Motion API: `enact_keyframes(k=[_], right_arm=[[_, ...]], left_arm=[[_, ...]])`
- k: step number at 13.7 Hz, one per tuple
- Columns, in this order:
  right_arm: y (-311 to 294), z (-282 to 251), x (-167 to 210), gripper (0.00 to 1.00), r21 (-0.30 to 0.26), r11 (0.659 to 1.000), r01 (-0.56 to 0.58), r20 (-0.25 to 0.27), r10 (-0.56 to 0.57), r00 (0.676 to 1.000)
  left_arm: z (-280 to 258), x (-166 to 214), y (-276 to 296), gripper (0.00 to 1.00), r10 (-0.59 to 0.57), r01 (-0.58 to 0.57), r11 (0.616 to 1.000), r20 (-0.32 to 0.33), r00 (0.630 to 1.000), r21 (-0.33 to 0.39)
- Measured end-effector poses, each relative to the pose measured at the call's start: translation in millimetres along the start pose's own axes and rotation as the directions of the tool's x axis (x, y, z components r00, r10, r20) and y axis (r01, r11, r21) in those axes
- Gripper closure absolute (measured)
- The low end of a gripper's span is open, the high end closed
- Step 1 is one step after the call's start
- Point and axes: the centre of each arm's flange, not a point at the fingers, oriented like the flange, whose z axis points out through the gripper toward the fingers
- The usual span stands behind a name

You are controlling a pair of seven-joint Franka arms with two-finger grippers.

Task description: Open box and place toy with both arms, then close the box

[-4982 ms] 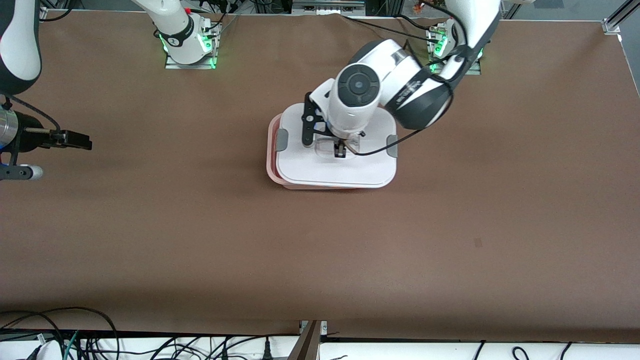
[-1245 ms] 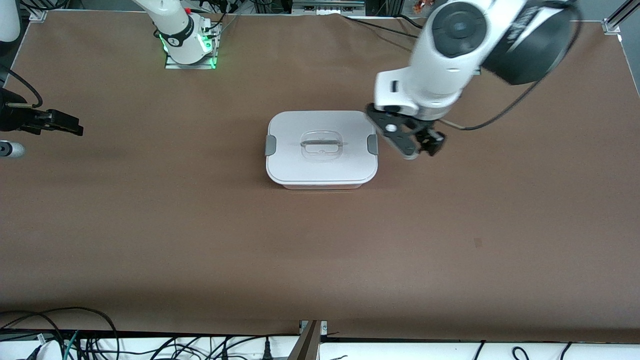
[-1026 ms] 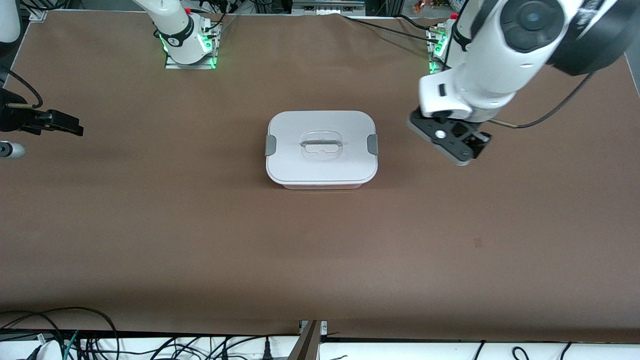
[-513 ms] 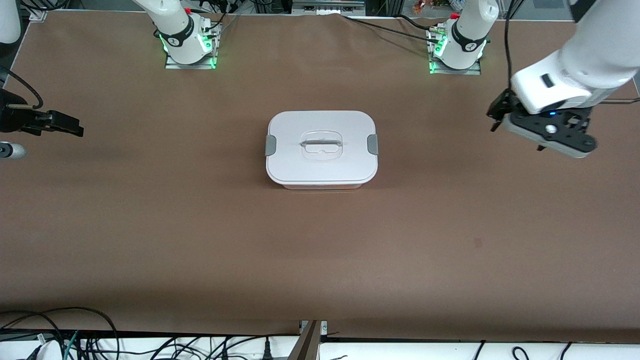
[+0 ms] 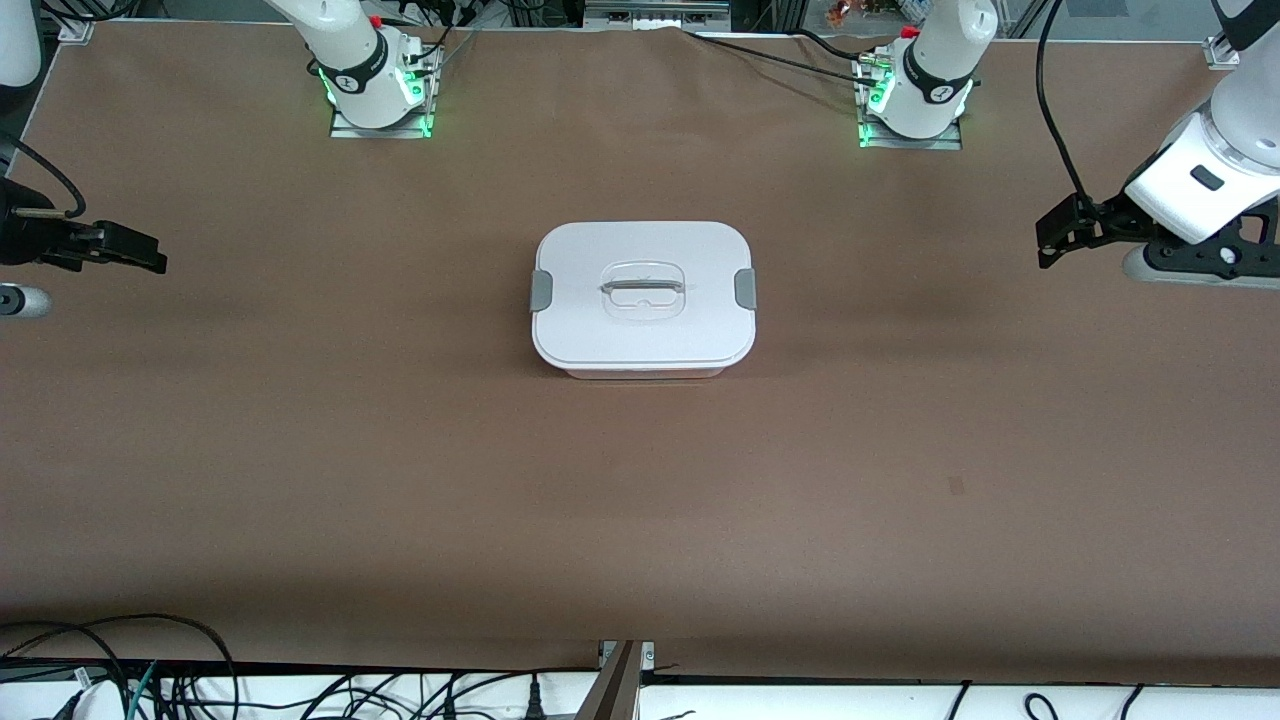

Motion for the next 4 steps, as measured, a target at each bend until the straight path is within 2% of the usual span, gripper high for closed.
enact_keyframes(k=[1, 4], right_arm=[[0.0, 0.0, 0.0, 0.00, 0.000, 1.000, 0.000, 0.000, 0.000, 1.000], [0.0, 0.0, 0.0, 0.00, 0.000, 1.000, 0.000, 0.000, 0.000, 1.000]], left_arm=[[1.2, -2.9, -8.6, 0.00, -0.022, 0.022, 0.999, -0.001, 1.000, -0.024], [3.3, -5.2, -20.2, 0.00, -0.044, 0.044, 0.999, 0.000, 0.999, -0.030]])
